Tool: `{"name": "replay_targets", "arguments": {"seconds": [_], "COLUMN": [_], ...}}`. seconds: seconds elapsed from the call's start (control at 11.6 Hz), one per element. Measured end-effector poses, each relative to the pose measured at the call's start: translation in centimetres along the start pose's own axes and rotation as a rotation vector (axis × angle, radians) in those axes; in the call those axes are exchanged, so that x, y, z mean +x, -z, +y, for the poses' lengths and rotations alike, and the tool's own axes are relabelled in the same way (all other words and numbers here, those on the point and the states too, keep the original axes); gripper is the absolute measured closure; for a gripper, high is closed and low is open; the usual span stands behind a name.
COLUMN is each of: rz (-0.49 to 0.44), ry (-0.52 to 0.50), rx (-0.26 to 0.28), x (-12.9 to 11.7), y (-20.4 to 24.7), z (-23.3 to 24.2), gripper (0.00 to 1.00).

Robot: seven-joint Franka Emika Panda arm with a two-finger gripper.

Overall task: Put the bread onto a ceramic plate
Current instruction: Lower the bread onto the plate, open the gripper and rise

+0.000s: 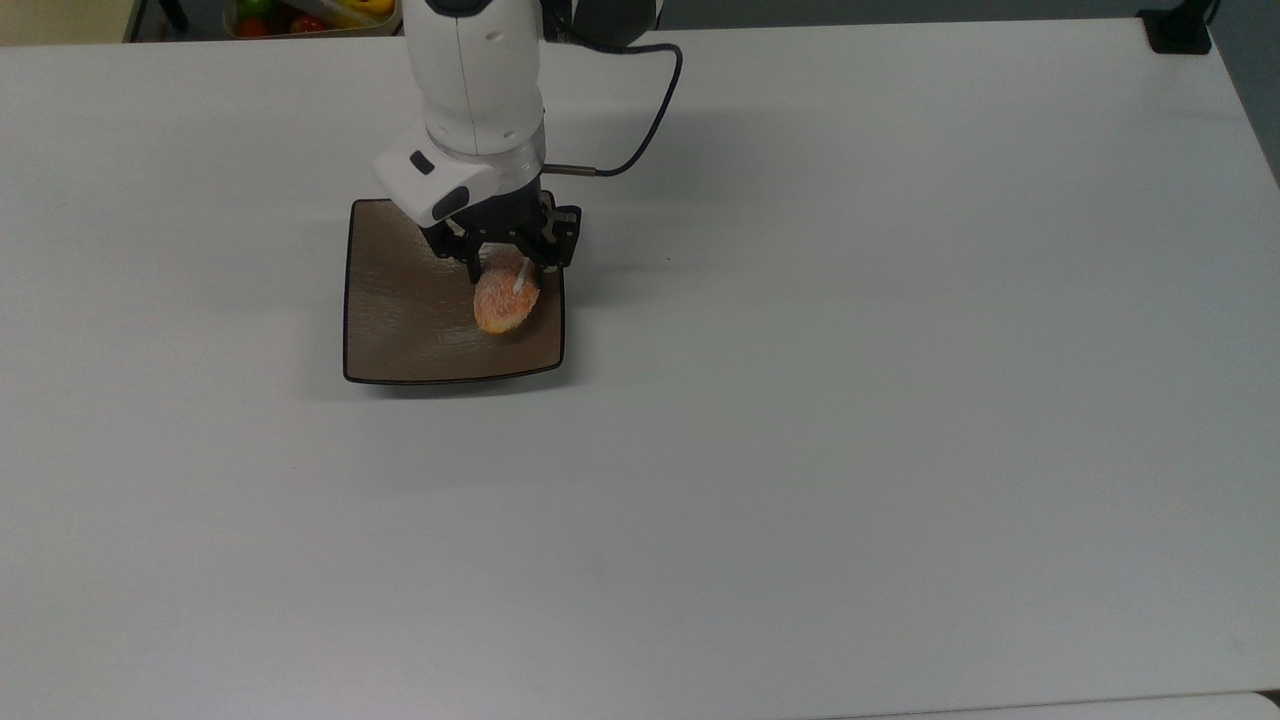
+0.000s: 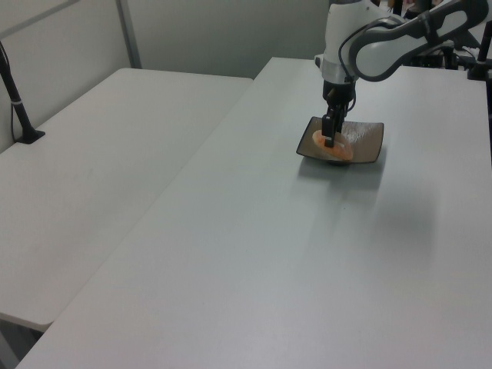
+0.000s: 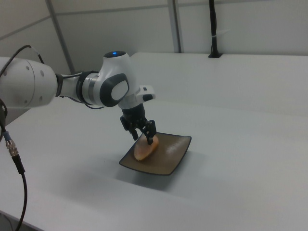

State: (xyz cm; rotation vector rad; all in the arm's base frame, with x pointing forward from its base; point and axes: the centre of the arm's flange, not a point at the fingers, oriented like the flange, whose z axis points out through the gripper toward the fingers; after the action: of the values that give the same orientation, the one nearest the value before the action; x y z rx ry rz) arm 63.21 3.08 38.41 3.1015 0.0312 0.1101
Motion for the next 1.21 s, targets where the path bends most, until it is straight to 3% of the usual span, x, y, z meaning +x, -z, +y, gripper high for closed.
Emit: {"name": "replay_targets", "arguments": {"seconds": [0.17,0.86,1.21], "rz": [-0.002,0.018,-0.102], "ry": [0.01,0.004,-0.033], "rx": [-0.014,-0.015,-0.018], "x": [0.0,0.4,-0.5], "y": [-0.2,0.9,5.7], "z": [0.1,0.4,2.6], "gripper": [0.02,0.0,0.0]}}
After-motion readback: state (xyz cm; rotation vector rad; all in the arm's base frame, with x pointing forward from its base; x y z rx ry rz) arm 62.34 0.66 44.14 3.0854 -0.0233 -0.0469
